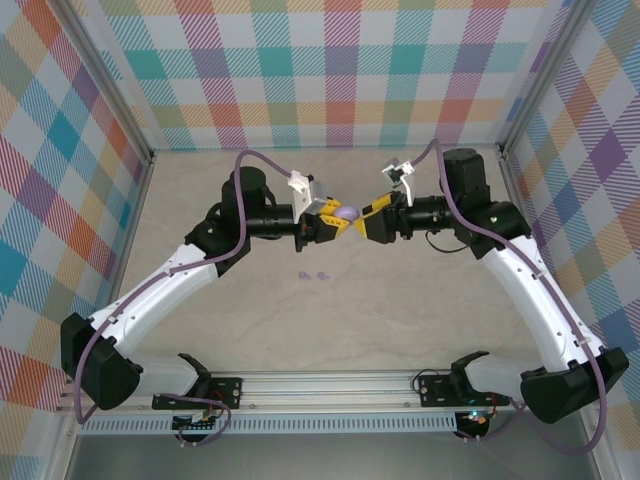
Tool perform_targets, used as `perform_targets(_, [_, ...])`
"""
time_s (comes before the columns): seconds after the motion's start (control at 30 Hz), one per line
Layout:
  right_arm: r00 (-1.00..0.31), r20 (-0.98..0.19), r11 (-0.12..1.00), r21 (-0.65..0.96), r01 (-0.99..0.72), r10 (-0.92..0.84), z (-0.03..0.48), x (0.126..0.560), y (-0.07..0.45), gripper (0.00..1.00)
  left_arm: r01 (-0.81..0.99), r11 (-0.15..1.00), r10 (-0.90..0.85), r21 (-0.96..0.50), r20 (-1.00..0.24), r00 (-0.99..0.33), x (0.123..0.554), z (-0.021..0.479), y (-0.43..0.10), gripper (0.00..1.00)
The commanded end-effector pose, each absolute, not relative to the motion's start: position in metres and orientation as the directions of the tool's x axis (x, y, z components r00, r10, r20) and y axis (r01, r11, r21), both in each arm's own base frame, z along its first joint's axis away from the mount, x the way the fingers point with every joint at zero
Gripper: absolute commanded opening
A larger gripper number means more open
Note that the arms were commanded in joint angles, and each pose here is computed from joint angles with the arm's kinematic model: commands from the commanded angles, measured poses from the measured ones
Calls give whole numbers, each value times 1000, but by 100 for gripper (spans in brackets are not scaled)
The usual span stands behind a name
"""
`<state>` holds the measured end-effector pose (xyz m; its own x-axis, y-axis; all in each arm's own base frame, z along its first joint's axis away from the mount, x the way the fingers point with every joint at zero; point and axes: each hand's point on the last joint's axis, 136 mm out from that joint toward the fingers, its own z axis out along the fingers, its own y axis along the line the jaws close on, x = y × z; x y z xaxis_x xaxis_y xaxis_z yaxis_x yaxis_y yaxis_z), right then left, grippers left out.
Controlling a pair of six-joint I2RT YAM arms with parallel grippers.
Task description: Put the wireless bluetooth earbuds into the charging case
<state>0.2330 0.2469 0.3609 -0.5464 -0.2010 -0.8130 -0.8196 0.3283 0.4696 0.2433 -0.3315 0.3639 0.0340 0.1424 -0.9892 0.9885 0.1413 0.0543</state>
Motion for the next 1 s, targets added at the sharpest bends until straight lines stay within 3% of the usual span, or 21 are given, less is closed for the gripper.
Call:
perform_targets(0.0, [-520, -828, 322, 444, -836, -208, 367, 234, 250, 63, 990, 82, 110, 113, -989, 104, 224, 380, -333, 9])
perform_targets(0.17, [-526, -825, 339, 444, -830, -208, 366, 239, 252, 63, 992, 60, 112, 110, -988, 103, 219, 380, -334, 9])
perform_targets(0.57, [-523, -838, 497, 392, -774, -153, 366, 264, 239, 63, 994, 29, 122, 108, -987, 103, 213, 377, -335, 8])
perform_targets(0.97, [-523, -841, 527, 383, -758, -141, 366, 269, 236, 63, 995, 7, 120, 102, -988, 100, 209, 378, -337, 7])
